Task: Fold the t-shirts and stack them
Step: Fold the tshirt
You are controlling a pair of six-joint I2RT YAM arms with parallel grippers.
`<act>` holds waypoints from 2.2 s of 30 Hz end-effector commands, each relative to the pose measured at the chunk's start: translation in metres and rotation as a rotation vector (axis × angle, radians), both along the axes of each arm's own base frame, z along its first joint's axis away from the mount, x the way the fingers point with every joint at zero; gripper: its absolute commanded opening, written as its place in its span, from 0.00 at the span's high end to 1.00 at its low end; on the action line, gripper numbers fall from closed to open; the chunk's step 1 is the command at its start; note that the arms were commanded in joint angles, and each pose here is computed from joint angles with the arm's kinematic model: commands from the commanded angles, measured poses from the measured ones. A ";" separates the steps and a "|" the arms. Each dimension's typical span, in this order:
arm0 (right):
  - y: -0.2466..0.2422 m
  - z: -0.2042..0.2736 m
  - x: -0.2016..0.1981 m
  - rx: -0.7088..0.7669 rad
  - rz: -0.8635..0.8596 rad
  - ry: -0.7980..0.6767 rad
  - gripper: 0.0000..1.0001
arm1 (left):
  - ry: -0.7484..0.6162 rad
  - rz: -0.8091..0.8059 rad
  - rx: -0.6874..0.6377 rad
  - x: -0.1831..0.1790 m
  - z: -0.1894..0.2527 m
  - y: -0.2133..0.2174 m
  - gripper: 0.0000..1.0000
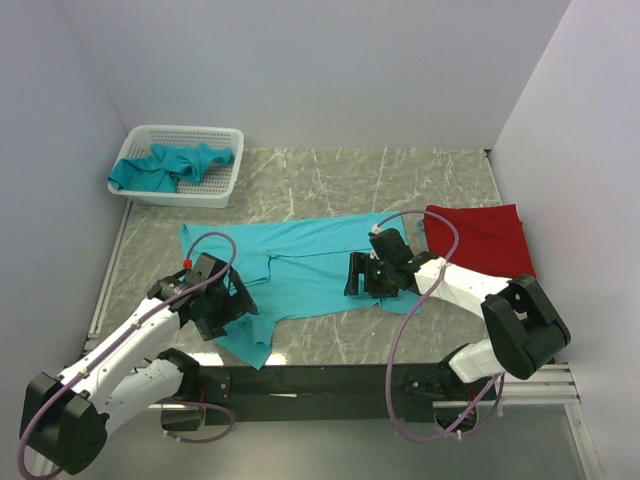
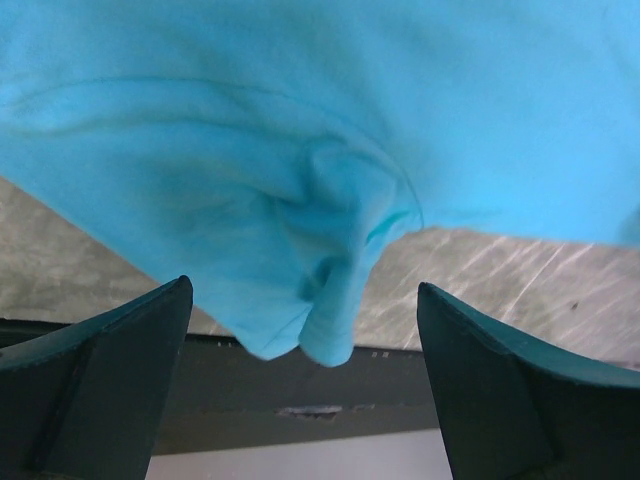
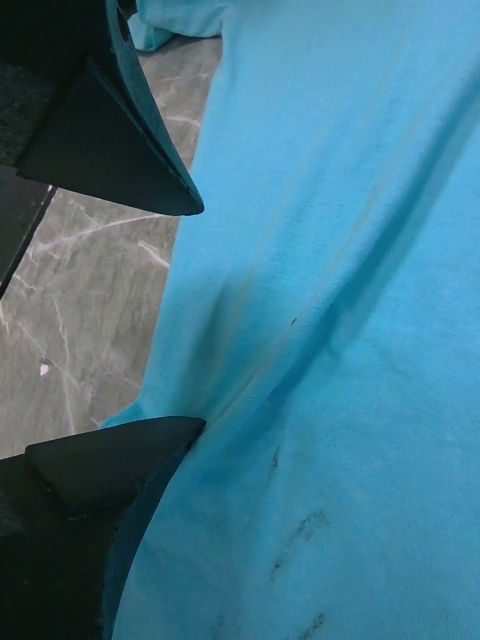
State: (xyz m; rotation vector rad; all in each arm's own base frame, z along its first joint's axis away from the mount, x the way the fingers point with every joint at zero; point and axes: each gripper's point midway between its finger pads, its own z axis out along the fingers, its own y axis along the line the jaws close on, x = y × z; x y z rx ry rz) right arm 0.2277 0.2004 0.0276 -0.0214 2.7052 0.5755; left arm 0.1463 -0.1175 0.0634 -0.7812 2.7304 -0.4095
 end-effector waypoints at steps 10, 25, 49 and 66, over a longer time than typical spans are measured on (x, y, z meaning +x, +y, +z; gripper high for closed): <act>0.015 0.035 -0.016 0.129 0.134 -0.057 0.12 | 0.028 -0.278 -0.024 -0.053 0.011 -0.046 0.09; 0.003 0.071 -0.010 0.151 0.065 -0.159 0.12 | 0.104 -0.395 0.258 -0.065 -0.035 -0.055 0.44; -0.037 0.063 -0.003 0.094 -0.044 -0.162 0.12 | 0.385 -0.346 0.494 -0.110 -0.034 0.003 0.87; -0.040 0.060 -0.004 0.089 -0.041 -0.152 0.12 | 0.368 -0.318 0.366 -0.114 -0.043 -0.014 0.99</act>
